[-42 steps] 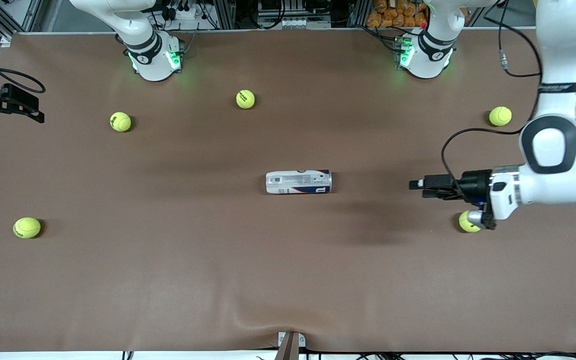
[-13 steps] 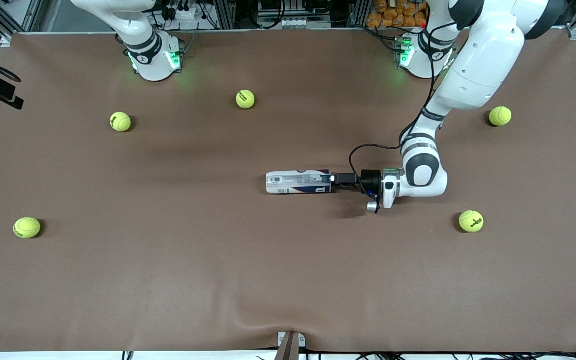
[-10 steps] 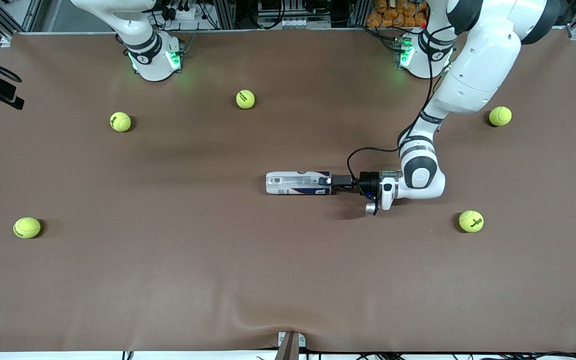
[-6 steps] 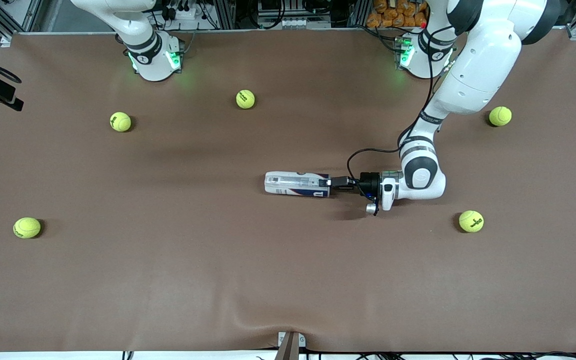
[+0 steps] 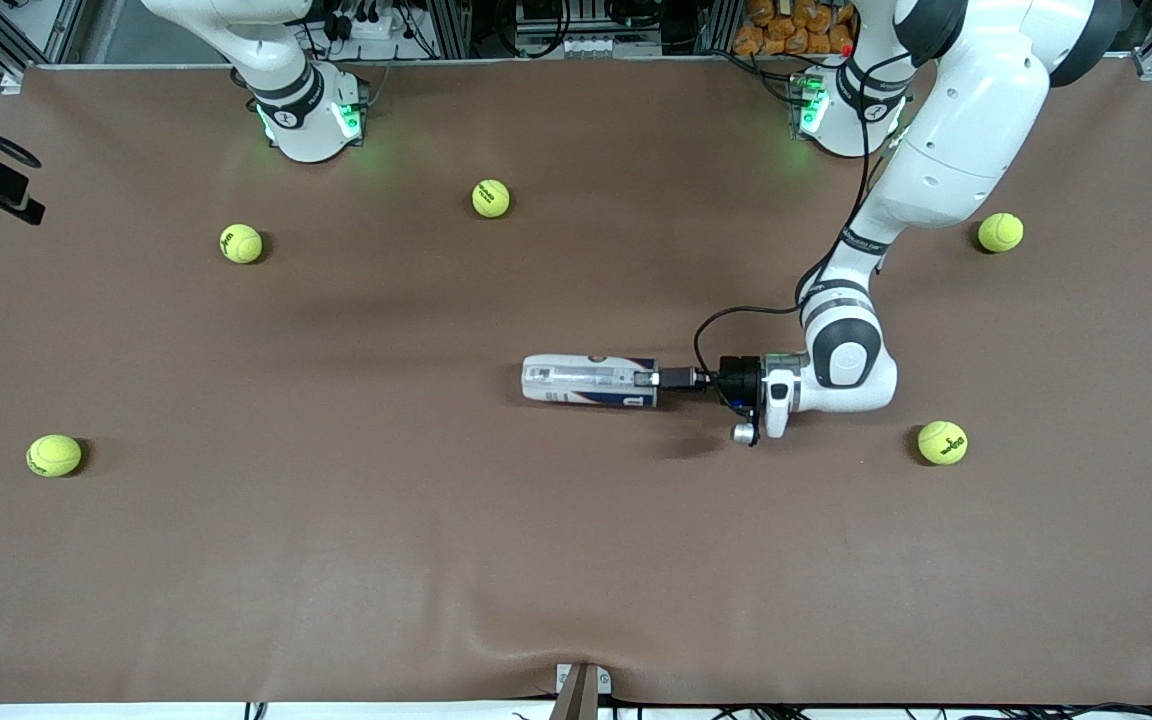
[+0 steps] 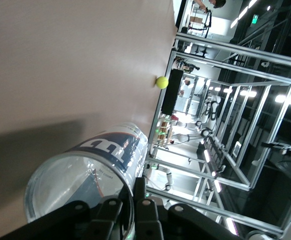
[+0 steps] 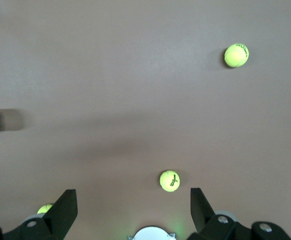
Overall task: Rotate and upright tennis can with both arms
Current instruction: 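Close the left gripper around the can's end, then lift and rotate the can upright with the left gripper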
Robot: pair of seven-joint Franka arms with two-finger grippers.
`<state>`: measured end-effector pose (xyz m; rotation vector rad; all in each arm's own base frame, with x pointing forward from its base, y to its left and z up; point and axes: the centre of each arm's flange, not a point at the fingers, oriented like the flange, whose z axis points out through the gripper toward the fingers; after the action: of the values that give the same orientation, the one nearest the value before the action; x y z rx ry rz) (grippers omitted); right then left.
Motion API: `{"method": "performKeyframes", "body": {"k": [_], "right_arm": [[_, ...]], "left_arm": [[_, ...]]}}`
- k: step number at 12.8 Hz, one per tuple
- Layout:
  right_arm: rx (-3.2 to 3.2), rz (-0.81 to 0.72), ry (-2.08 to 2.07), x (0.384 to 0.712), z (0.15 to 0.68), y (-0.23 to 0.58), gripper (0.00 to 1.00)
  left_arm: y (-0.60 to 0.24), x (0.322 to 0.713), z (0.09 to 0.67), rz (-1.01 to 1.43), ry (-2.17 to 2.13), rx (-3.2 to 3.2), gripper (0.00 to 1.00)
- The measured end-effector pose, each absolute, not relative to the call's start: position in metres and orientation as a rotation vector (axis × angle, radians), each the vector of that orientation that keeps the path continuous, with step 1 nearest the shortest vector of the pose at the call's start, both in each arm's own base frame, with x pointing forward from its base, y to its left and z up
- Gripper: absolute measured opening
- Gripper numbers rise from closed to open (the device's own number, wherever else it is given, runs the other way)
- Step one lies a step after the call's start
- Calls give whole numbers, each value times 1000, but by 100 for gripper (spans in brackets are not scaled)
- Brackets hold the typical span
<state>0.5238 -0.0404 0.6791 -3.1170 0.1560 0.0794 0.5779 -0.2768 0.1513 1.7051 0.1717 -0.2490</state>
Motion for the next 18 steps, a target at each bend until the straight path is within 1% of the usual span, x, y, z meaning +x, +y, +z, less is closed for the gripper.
{"method": "performKeyframes", "body": {"k": [2, 7, 11, 13, 15, 18], "right_arm": [[-3118, 54, 152, 526, 680, -40, 100], [-3119, 55, 139, 527, 679, -39, 100], [-3119, 54, 137, 527, 679, -39, 100], [-3119, 54, 136, 527, 679, -39, 100], [-3119, 55, 136, 527, 679, -39, 100], [-3119, 55, 134, 527, 678, -38, 100]], "left_arm": [[-288, 598, 178, -260, 228, 1717, 4], [-301, 632, 247, -325, 277, 1831, 4], [-269, 652, 285, -299, 206, 2066, 4], [-253, 663, 324, -297, 226, 2265, 4], [-261, 662, 365, -292, 297, 2411, 4], [-291, 636, 411, -297, 388, 2624, 4]]}}
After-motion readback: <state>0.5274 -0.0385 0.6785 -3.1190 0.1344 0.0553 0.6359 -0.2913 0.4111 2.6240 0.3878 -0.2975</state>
